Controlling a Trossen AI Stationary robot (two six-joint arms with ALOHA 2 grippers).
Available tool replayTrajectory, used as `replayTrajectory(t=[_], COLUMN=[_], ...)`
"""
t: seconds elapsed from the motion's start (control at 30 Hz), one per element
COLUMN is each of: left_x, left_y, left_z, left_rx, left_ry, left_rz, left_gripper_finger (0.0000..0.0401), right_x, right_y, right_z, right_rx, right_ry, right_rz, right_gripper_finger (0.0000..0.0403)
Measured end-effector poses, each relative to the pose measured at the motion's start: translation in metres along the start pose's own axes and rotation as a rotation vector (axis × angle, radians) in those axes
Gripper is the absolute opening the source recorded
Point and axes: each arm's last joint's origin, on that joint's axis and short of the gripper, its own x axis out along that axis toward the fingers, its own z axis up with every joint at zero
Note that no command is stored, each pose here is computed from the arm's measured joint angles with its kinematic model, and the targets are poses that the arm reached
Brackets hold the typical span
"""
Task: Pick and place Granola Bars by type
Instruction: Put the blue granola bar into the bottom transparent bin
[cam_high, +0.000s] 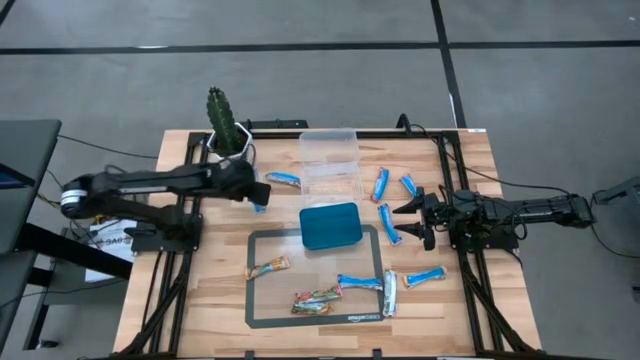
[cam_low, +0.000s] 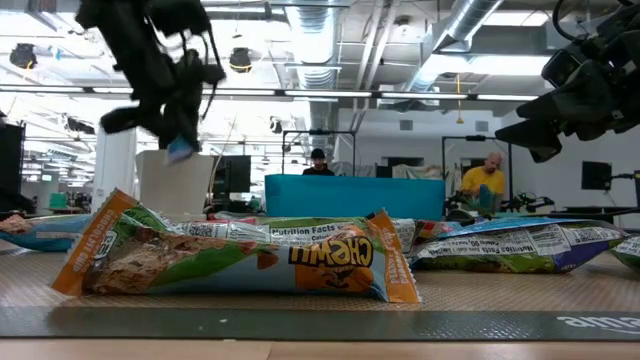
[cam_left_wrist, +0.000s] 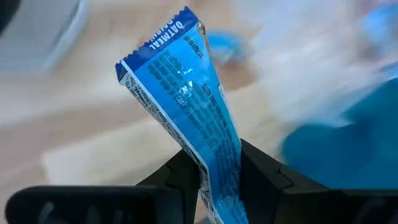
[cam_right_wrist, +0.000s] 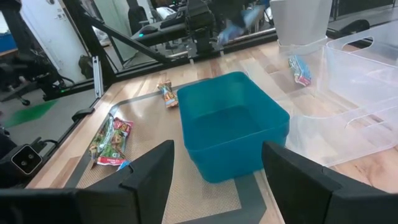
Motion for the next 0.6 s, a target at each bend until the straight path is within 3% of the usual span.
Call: replayTrajectory(t=[0.13, 0.3, 0.6], left_x=[-0.027, -0.047, -0.046], left_y=[-0.003, -0.004, -0.029], left_z=[0.003, 0.003, 0.014], left_rx=[0.092, 0.207, 0.358], left_ry=[-0.154, -0.25, -0.349], left_rz=[-0.107, -0.184, -0.396], left_gripper_finger=[0.0088, 0.0088, 0.0088], right_x=[0.0, 0.0, 0.0], right_y=[0.0, 0.0, 0.0], right_z=[0.0, 0.0, 0.0], right_rx=[0.0, 0.0, 0.0], right_ry=[0.001, 0.0, 0.001], right_rz=[0.0, 0.0, 0.0], right_gripper_finger=[0.0235, 0.0235, 0.0235])
